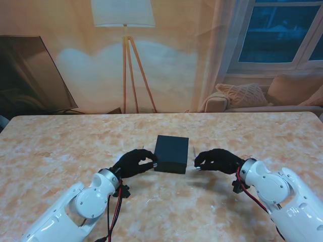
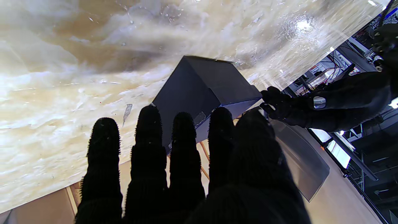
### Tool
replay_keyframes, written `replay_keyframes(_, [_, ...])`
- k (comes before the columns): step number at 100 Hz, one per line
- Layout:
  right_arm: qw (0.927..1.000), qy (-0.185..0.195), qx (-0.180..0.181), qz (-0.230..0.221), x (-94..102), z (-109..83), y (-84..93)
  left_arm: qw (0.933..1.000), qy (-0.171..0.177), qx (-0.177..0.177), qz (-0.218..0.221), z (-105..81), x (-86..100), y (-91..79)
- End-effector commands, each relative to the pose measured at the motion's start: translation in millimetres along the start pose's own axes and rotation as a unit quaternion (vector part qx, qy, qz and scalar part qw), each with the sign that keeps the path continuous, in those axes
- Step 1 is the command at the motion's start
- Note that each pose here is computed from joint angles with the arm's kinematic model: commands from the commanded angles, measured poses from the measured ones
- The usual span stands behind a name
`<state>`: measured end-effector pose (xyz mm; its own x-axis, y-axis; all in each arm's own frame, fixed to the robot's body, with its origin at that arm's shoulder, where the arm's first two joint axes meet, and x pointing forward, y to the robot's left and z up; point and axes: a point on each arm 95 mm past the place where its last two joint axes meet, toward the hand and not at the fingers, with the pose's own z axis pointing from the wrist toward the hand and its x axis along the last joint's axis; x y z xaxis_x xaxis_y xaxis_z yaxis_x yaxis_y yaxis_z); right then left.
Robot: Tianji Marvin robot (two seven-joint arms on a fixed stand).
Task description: Pack mini donuts into a plastic bag, tie the opening and put the bag into the gift box
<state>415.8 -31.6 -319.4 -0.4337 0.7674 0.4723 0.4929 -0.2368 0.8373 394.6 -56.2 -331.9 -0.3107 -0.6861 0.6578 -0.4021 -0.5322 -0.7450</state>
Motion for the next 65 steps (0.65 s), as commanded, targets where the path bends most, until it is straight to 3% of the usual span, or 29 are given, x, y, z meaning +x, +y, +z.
replay_keyframes(1, [0.9999, 0.003, 0.01, 0.005, -0.2, -1.7, -11.3, 1.0, -0.002, -0.007, 0.001, 1.5, -0.8, 1.6])
replay_keyframes(36, [1.0, -0.004, -0.004, -0.004, -8.3, -13.8, -14.4, 1.0, -0.005, -0.002, 0.004, 4.8, -1.2, -0.2])
replay_keyframes(65, [1.0, -0.007, -0.002, -0.004, -13.3, -10.6, -11.2, 1.0, -0.003, -0.003, 0.006, 8.0, -1.1, 0.1])
